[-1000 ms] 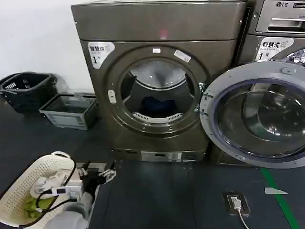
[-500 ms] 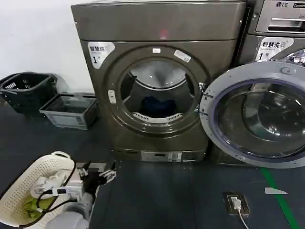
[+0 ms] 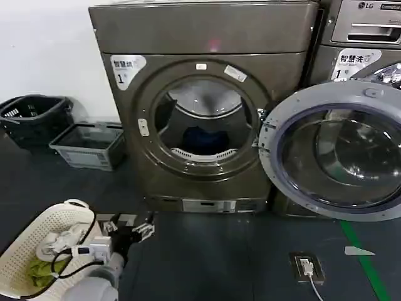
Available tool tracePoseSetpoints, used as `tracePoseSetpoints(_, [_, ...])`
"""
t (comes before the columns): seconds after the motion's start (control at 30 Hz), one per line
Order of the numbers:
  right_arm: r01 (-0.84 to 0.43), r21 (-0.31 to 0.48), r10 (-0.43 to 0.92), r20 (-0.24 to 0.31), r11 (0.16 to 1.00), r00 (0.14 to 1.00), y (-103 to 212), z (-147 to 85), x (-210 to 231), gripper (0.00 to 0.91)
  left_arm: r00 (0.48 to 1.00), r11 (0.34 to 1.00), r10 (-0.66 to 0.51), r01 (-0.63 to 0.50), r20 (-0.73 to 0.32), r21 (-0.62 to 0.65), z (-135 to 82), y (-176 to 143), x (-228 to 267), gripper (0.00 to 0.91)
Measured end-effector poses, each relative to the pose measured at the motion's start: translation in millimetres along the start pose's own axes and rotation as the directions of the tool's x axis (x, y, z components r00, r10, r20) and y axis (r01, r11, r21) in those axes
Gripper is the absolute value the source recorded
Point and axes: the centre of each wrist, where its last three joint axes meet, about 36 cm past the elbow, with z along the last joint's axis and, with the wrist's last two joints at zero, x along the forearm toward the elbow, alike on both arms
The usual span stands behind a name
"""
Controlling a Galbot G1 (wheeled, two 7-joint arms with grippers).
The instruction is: Grasp the clothes from the dryer.
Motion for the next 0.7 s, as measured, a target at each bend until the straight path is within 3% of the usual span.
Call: tracePoseSetpoints(0.7, [-0.007,-0.004,0.006,-0.002,1.0,1.0,0.6,4.0,1.0,0.907,1.0,1.0,-0.001,0.001,-0.009,0.008,2.5,0.1,-0.5,0.907])
